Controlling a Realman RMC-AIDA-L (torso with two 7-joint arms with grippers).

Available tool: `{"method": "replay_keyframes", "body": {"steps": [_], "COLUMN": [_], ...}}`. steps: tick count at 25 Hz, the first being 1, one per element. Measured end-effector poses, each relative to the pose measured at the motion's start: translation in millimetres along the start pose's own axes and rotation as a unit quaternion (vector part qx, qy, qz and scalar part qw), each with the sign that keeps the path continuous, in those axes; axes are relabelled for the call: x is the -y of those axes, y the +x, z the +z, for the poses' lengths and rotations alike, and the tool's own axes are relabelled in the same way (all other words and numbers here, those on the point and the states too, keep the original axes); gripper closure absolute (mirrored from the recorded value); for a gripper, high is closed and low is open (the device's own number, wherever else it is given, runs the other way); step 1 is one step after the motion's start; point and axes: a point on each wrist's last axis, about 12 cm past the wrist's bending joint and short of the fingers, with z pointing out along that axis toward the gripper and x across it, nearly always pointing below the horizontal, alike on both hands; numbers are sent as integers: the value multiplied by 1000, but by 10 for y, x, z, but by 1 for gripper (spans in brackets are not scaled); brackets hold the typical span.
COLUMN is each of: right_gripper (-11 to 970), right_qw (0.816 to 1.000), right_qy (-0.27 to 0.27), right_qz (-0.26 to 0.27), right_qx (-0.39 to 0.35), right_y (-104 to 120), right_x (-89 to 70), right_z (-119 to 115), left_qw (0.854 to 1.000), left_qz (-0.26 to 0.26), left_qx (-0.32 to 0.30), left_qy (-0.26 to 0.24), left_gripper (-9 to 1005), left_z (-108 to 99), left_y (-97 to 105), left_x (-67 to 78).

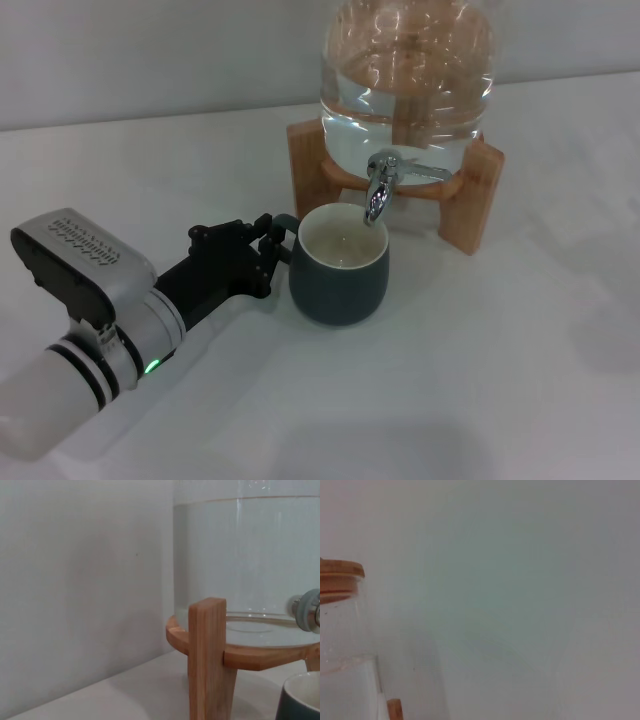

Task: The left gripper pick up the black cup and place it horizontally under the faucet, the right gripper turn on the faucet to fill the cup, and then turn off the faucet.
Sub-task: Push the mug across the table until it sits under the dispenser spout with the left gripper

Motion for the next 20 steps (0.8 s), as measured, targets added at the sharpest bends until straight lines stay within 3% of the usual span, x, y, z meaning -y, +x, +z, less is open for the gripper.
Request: {"method": "replay_keyframes", "body": {"steps": [20], "right_gripper": [104], "right_qw": [1000], "right_qy": [-3], "right_qz": [2], "right_qx": [3], "right_y": [12], "right_x": [-14], "right_z": [5], "left_qw": [999], "left_qz": [11], "left_qx": [13], "left_qy": [36], "left_gripper": [866], "left_z": [109], "left_y": [-106], "left_x": [167]}}
